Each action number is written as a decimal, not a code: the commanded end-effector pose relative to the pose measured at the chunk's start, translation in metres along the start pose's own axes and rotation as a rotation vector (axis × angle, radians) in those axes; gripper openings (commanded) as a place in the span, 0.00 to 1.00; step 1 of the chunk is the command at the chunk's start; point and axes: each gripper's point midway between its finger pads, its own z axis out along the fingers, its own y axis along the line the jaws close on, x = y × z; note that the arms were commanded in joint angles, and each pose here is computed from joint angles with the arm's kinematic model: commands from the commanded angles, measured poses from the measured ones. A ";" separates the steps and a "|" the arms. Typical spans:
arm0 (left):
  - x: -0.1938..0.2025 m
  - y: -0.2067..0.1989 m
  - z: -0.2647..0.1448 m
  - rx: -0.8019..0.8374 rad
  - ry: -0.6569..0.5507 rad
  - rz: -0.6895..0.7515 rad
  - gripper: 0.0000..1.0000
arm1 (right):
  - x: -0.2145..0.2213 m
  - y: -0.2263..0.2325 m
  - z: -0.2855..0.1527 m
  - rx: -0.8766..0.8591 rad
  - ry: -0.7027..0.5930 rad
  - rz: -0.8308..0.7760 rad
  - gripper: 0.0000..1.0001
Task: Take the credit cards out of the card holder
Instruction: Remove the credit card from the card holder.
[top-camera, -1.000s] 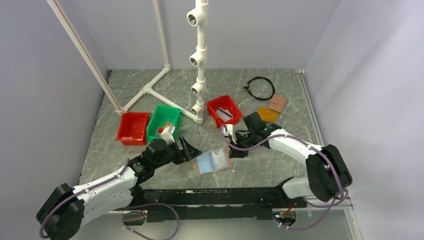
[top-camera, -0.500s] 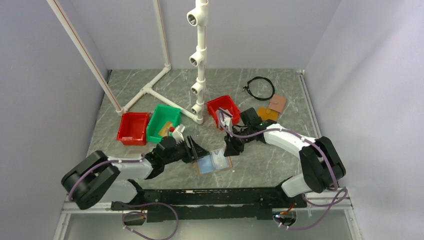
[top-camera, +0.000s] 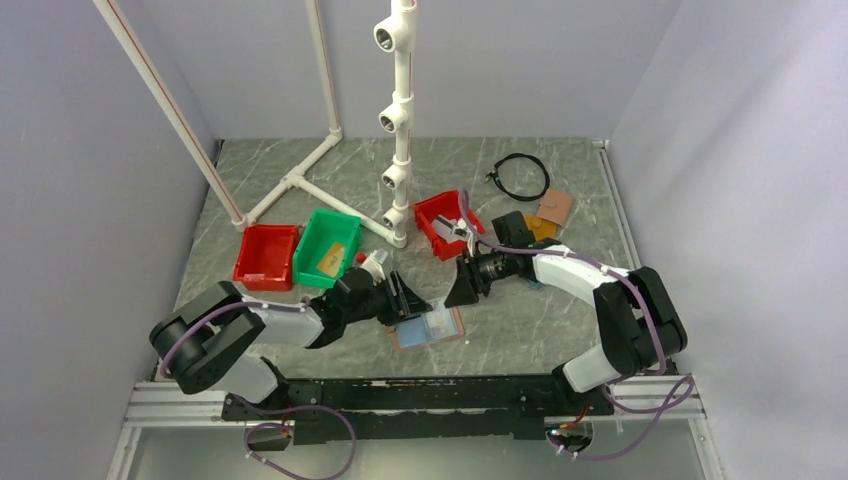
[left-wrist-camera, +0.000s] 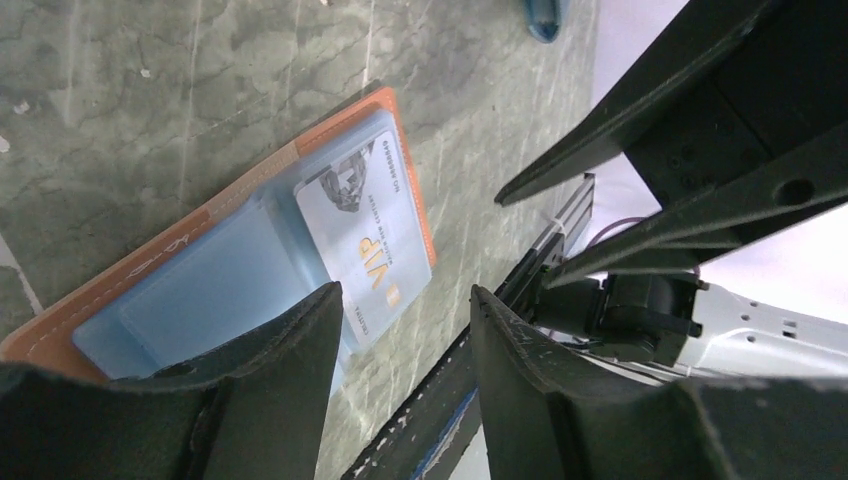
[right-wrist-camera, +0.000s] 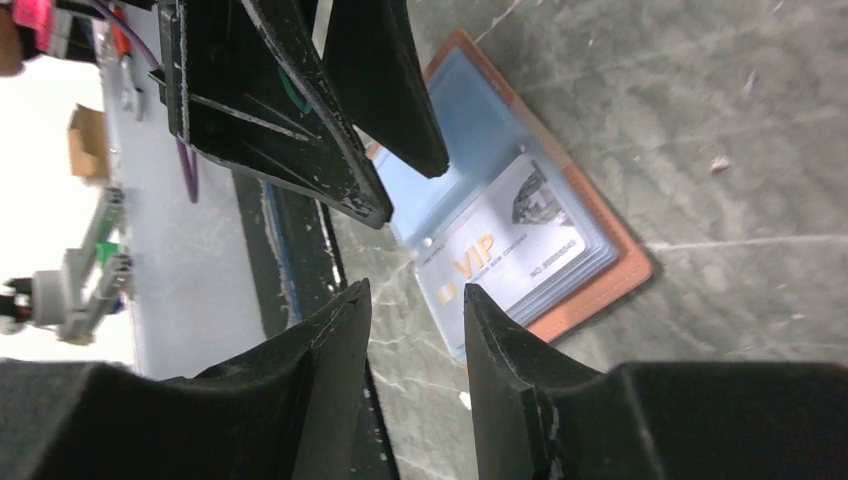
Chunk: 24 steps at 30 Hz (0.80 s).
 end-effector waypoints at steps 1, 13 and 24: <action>0.001 0.008 0.009 -0.091 0.008 -0.031 0.53 | -0.009 0.010 0.004 -0.041 -0.065 0.133 0.42; 0.010 0.013 0.023 -0.090 0.051 -0.054 0.50 | 0.010 -0.022 0.016 0.105 -0.038 0.256 0.38; 0.014 0.021 0.027 -0.104 0.058 -0.067 0.49 | 0.020 -0.036 0.022 0.156 0.002 0.277 0.38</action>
